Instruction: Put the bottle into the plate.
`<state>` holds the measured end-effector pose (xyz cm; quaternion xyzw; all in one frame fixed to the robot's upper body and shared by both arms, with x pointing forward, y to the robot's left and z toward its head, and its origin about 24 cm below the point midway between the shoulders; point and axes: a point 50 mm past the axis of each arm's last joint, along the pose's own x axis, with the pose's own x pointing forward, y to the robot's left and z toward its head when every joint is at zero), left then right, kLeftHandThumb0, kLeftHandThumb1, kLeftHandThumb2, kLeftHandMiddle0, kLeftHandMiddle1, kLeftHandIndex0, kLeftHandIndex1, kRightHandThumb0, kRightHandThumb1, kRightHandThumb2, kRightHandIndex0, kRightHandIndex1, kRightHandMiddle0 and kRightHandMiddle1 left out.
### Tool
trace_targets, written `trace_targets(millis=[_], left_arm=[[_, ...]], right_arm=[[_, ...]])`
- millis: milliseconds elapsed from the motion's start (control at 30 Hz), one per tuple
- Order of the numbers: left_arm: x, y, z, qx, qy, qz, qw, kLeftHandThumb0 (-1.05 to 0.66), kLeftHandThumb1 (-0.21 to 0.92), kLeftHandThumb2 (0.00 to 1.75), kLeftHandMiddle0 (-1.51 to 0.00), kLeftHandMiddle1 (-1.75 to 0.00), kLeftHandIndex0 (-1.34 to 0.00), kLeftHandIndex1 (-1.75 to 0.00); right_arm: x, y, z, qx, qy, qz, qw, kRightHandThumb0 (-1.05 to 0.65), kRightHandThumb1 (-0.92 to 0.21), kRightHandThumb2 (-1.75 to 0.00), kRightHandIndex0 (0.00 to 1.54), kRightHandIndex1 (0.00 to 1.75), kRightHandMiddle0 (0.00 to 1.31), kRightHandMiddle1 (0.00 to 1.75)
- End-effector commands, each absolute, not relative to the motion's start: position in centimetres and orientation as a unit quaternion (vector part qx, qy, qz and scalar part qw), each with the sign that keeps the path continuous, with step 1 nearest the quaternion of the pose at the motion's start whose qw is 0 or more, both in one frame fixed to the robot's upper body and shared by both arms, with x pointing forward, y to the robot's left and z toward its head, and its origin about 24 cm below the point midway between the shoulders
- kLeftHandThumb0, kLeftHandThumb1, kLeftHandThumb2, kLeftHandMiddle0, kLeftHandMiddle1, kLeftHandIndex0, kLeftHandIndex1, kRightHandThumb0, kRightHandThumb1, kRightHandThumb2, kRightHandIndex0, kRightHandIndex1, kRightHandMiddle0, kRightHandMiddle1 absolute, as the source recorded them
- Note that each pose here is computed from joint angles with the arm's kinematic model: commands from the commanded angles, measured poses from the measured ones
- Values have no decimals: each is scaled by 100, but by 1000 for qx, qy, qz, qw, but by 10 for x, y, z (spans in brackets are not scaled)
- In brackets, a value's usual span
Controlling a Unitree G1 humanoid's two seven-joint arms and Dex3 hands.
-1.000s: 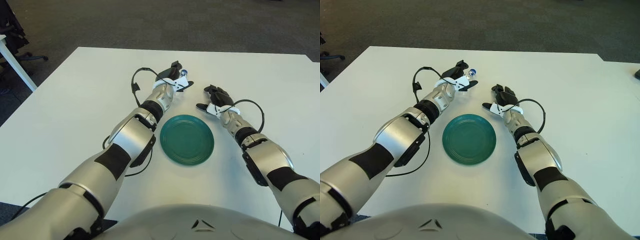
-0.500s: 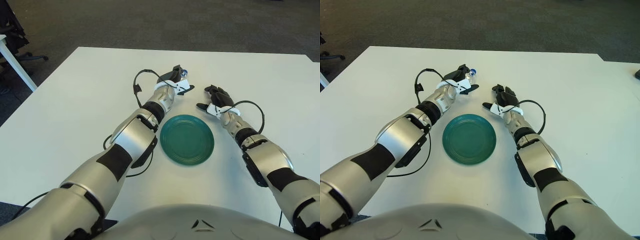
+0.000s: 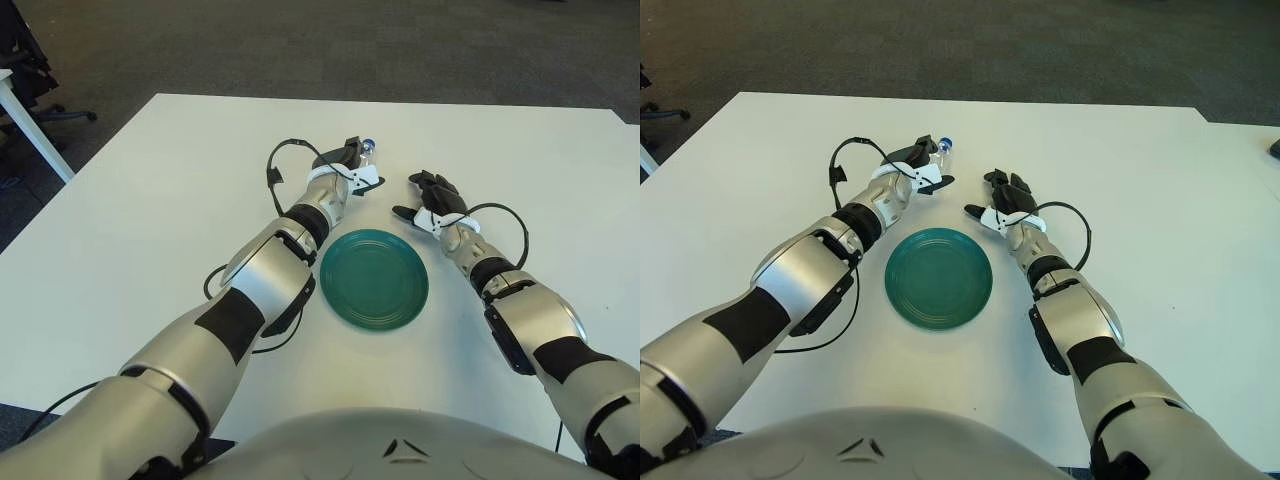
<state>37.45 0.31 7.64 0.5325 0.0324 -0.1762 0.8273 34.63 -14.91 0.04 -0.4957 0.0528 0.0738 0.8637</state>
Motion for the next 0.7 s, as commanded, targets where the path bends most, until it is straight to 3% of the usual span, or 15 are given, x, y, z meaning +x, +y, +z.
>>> trace_targets(millis=[0, 400, 667], left_arm=[[372, 7, 67, 544, 43, -186, 817, -102, 92, 62, -23, -78, 0, -105], [368, 14, 55, 558, 58, -199, 803, -101, 92, 65, -27, -59, -2, -112], [364, 21, 43, 556, 74, -208, 801, -102, 92, 69, -33, -43, -6, -111]], right_arm=[[326, -150, -28, -492, 107, 103, 858, -73, -92, -37, 50, 0, 0, 64], [325, -153, -29, -490, 114, 96, 859, -76, -92, -43, 48, 0, 0, 57], [325, -154, -28, -490, 108, 93, 860, -76, -92, -47, 49, 1, 0, 63]])
